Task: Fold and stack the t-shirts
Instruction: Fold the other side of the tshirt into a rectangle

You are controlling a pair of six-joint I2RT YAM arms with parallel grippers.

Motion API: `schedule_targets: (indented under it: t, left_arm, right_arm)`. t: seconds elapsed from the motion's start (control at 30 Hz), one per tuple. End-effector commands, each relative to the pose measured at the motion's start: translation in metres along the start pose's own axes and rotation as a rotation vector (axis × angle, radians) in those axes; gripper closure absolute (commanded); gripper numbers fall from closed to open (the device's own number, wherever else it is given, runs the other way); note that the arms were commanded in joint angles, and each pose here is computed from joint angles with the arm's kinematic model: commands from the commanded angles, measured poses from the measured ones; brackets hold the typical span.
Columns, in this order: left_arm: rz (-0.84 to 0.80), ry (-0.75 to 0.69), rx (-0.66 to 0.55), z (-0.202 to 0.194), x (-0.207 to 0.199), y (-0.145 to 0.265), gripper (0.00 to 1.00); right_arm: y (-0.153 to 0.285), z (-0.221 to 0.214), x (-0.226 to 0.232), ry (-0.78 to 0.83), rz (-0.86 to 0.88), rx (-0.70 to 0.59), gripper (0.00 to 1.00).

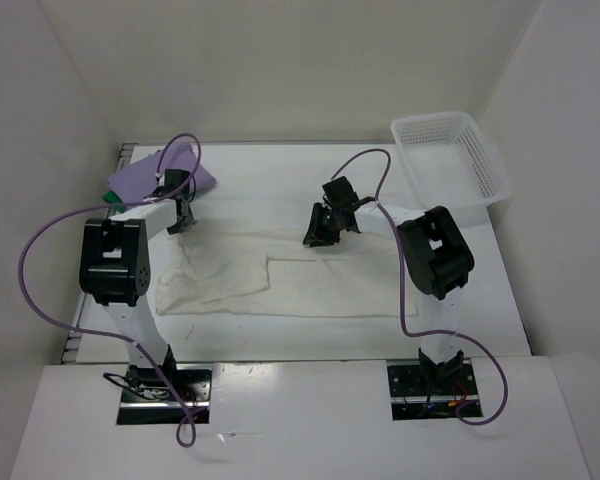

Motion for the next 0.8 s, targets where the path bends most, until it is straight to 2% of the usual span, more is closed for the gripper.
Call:
schedule_targets:
  t: [0.0, 0.17, 0.3, 0.43, 0.47, 0.5, 0.53, 0.63, 0.73, 0.77]
  left_arm:
    - [-0.031, 0.127, -0.038, 0.021, 0.022, 0.005, 1.0]
    - [-0.163, 0.218, -0.035, 0.029, 0.015, 0.009, 1.0]
    - [-0.207, 0.321, -0.014, 0.034, 0.028, 0.005, 0.88]
    - [-0.219, 0.348, 0.006, 0.029, 0.028, 0.0, 0.73]
    - [-0.211, 0.369, 0.007, 0.03, 0.032, -0.001, 0.69]
    - [-0.225, 0.37, 0.005, 0.029, 0.03, -0.002, 0.6]
    - [-0.236, 0.399, 0.022, 0.024, 0.035, -0.005, 0.57]
    - [-0.248, 0.403, -0.008, 0.031, 0.035, 0.001, 0.54]
    - [-0.286, 0.409, -0.06, 0.043, 0.037, 0.025, 0.6]
    - [-0.302, 0.386, -0.118, 0.056, 0.034, 0.041, 0.65]
  right_arm:
    - [-0.013, -0.009, -0.033, -0.032, -0.107, 0.001, 0.67]
    - [-0.012, -0.007, -0.057, -0.084, -0.15, 0.006, 0.69]
    - [-0.006, -0.01, -0.061, -0.102, -0.156, 0.005, 0.7]
    - [-0.002, -0.013, -0.061, -0.102, -0.156, 0.005, 0.7]
    - [-0.002, -0.013, -0.061, -0.102, -0.156, 0.005, 0.7]
    - [0.001, -0.01, -0.06, -0.099, -0.159, -0.01, 0.7]
    - [0.001, -0.01, -0.06, -0.099, -0.159, -0.01, 0.7]
    - [0.006, -0.008, -0.057, -0.097, -0.154, -0.017, 0.7]
    - [0.009, -0.006, -0.055, -0.094, -0.149, -0.025, 0.69]
    - [0.009, -0.007, -0.053, -0.095, -0.141, -0.02, 0.69]
Point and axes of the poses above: each gripper's point midway between its finger pads, its own y axis back along the fingers, its own x axis along the line the jaws close on, z = x × y, the point moved 2 cm from there along y, back along the fingers, and after that the axes turned 1 degree about y, right-handed, at the moved point
